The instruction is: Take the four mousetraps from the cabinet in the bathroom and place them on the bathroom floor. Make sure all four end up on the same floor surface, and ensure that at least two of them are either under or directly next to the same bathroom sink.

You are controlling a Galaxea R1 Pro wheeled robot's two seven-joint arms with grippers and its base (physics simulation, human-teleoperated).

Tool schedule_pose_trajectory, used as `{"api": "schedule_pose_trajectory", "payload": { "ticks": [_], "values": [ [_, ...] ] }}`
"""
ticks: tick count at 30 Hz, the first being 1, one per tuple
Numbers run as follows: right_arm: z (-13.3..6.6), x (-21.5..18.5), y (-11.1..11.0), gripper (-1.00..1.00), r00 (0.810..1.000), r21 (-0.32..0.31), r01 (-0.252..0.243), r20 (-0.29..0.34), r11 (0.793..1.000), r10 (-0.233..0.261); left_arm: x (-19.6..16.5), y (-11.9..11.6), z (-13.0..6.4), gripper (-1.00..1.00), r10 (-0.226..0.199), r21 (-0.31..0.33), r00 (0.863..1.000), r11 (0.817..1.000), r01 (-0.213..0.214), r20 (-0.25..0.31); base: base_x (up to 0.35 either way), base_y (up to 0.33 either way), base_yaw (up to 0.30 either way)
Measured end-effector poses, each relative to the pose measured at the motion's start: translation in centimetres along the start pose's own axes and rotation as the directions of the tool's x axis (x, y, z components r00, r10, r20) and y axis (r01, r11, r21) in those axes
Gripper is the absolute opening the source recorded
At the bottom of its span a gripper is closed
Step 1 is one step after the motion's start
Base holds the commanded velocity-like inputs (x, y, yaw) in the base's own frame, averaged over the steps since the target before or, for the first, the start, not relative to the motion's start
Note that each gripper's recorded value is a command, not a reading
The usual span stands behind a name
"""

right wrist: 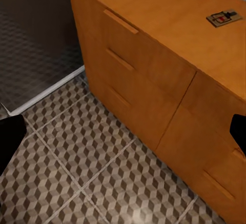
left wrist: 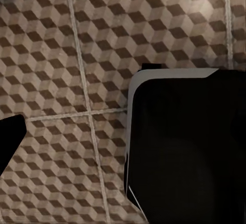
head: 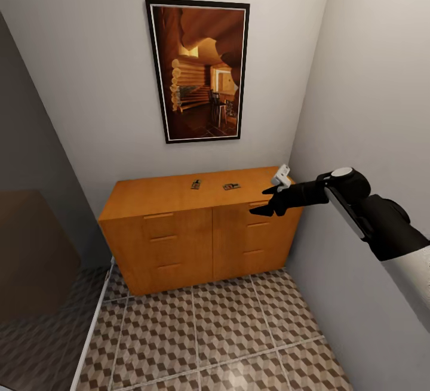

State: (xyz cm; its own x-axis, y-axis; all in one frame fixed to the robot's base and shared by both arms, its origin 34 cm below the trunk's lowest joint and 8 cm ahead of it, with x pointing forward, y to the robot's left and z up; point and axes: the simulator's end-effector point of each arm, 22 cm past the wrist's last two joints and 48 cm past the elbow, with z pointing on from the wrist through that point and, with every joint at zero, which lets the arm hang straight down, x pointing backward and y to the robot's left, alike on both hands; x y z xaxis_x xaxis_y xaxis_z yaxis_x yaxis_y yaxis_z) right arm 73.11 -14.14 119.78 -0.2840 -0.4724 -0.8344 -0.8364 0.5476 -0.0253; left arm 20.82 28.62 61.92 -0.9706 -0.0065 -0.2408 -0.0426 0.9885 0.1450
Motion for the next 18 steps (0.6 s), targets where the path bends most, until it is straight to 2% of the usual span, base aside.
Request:
{"api": "schedule_pose_trajectory", "payload": {
  "ticks": [7,13,18],
  "values": [
    [0.6,1.4,-1.2,1.00,1.000,0.002,-0.023,-0.004,1.000,0.023,1.4,0.0,-0.1,1.00,0.009,0.001,0.998,1.000,-0.009,-0.061,0.044,0.000,0.000],
    [1.2,2.9,-2.1,1.00,0.999,0.004,-0.042,-0.014,0.999,0.043,2.0,-0.1,-0.1,1.00,0.013,0.003,0.996,1.000,-0.013,-0.088,0.263,0.000,0.000],
    [2.0,3.6,-2.1,1.00,1.000,-0.004,-0.004,-0.005,1.000,0.004,2.2,-0.1,-0.2,1.00,0.014,0.004,0.995,1.000,-0.014,-0.094,0.324,0.000,0.000]
  ]
}}
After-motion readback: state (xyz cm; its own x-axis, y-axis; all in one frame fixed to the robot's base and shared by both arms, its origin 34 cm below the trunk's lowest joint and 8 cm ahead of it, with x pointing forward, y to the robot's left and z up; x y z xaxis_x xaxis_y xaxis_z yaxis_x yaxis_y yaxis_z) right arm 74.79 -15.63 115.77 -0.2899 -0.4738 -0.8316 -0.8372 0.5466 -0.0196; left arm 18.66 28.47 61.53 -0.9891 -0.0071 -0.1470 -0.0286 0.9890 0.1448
